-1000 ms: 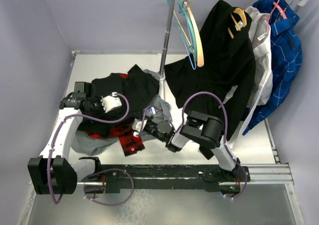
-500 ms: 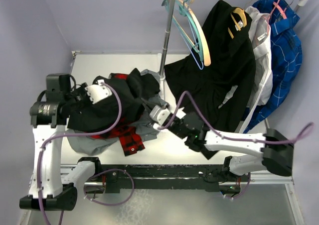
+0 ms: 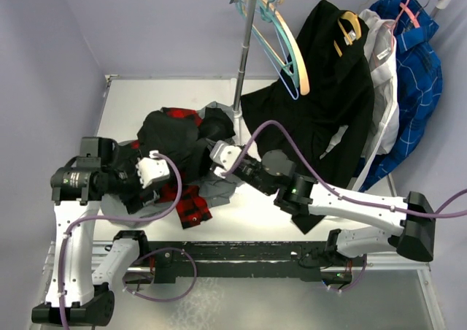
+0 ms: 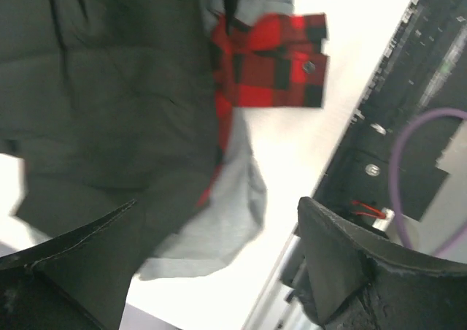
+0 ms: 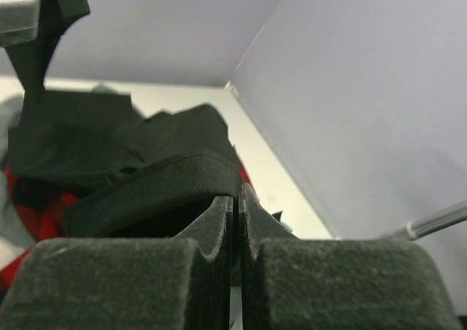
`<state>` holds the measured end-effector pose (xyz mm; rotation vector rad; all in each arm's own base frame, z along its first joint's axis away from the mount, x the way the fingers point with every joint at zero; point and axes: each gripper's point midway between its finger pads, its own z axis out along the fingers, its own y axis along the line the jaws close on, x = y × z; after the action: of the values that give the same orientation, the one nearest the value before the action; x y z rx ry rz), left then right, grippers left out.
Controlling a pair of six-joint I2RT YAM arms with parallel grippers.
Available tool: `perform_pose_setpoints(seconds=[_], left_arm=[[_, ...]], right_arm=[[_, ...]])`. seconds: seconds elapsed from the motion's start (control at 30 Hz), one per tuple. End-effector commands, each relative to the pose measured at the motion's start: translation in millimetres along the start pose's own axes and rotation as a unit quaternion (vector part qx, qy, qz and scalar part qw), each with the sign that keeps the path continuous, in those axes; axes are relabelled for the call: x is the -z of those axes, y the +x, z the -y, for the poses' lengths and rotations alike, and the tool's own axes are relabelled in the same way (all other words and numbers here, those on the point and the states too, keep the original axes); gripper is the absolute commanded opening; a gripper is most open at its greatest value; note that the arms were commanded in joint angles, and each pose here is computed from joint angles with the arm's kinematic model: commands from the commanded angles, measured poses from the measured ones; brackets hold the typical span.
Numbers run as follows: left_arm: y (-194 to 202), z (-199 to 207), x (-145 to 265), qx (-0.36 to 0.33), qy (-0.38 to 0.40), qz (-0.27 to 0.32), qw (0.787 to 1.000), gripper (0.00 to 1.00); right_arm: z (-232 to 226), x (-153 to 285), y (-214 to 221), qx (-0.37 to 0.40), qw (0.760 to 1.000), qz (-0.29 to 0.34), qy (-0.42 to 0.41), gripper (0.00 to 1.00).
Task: Place the shirt on the hanger
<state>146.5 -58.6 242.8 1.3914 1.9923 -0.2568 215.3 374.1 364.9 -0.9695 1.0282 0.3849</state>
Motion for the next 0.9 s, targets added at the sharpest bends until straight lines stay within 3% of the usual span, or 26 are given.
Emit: perform_pose_setpoints(seconds=[0.0,0.17,0.2,0.53,0.87], left_arm=[[12,41,-12,0.009,0.06,0.018,0.998,0.89],[28,46,-29,0.019,0.076,0.006,0.997,0.92],[31,43,-32,0.019,0.07,0.0,0.997,1.0],[86,-37,-71,-0.018,-0.054,-0.11,0.992,0.99],[66,-39,-120,-0.048,-0.022,-0.055,0.997,0.99]], right_arm=[[-1,-4,14,0.003,1.0,-0.022,0.013,0.0],[-2,-8,17,-0.003,1.0,-0.024,0.015,0.0],[-2,-9,18,-0.003,1.0,-0.027,0.015,0.0],[39,-22,30,-0.033,0.994,-0.053,0.089,0.0],[75,-28,47,-0.08,0.986,-0.057,0.134,0.0]])
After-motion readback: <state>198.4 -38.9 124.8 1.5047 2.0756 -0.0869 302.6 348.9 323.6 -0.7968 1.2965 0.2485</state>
